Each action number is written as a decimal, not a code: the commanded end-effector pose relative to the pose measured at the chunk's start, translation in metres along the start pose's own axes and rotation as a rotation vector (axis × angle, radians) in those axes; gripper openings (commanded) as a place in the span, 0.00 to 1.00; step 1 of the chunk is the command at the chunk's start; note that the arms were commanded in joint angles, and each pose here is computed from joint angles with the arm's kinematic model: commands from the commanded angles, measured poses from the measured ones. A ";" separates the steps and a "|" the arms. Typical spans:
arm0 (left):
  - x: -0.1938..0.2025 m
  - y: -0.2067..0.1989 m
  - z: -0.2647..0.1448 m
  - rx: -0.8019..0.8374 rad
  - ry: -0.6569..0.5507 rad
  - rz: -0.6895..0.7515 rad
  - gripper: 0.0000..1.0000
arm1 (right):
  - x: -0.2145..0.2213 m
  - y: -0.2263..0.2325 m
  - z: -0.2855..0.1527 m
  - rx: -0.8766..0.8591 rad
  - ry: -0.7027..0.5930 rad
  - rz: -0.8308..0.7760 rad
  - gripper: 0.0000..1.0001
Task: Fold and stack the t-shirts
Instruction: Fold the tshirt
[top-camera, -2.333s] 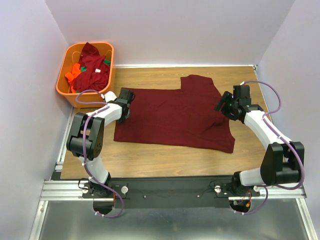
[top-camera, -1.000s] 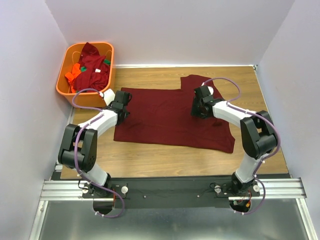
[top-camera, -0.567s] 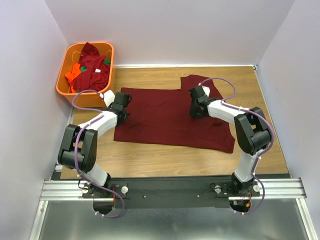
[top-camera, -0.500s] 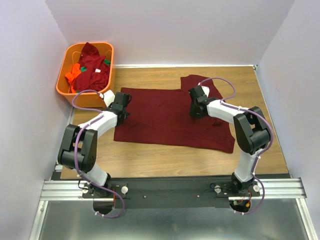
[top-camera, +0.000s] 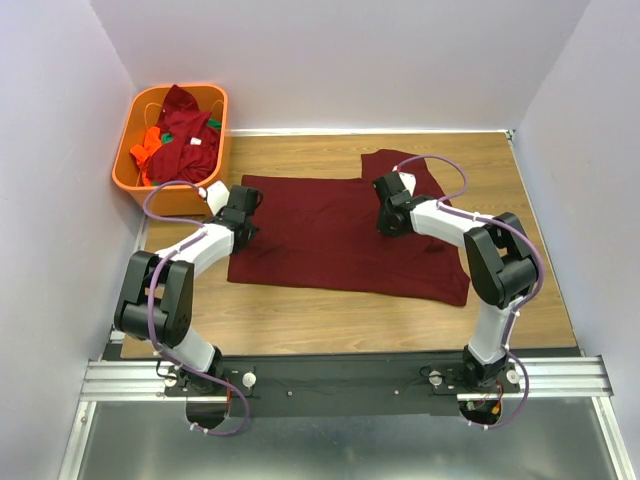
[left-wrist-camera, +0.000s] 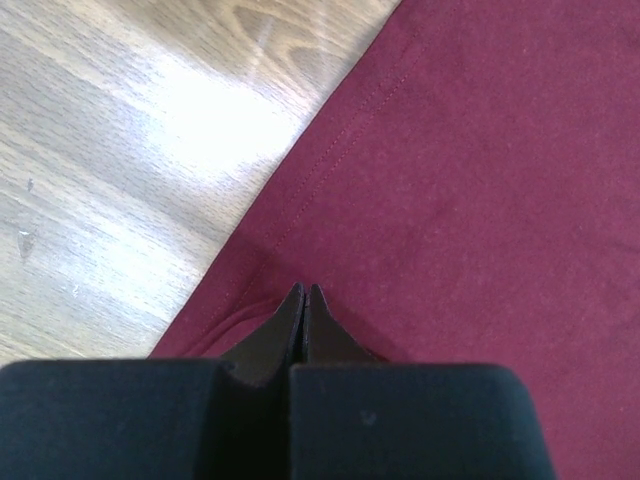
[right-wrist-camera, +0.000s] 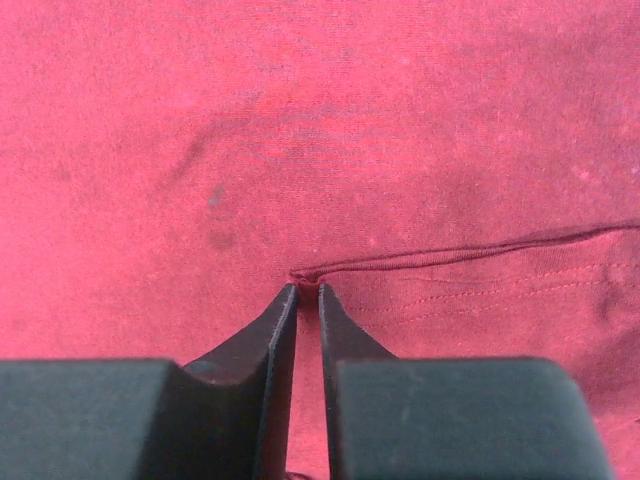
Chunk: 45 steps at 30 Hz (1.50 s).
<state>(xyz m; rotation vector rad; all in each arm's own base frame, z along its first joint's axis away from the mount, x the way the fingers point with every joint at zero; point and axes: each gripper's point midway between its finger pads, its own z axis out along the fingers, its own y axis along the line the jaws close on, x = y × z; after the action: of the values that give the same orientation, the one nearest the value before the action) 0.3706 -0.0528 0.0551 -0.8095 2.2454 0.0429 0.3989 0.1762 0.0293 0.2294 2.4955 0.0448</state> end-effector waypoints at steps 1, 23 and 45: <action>-0.006 -0.001 -0.007 0.024 -0.019 -0.006 0.00 | -0.005 0.000 0.000 0.032 -0.034 0.013 0.17; -0.010 0.010 -0.014 -0.017 -0.042 -0.036 0.00 | -0.046 -0.015 -0.053 0.047 -0.189 0.048 0.01; -0.026 0.035 -0.010 -0.091 -0.077 -0.087 0.00 | -0.048 -0.014 -0.042 0.078 -0.184 0.037 0.01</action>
<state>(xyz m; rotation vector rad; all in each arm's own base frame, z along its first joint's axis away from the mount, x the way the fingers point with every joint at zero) 0.3597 -0.0287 0.0715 -0.9012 2.1788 0.0656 0.4018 0.1557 0.0872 0.2928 2.3349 -0.0117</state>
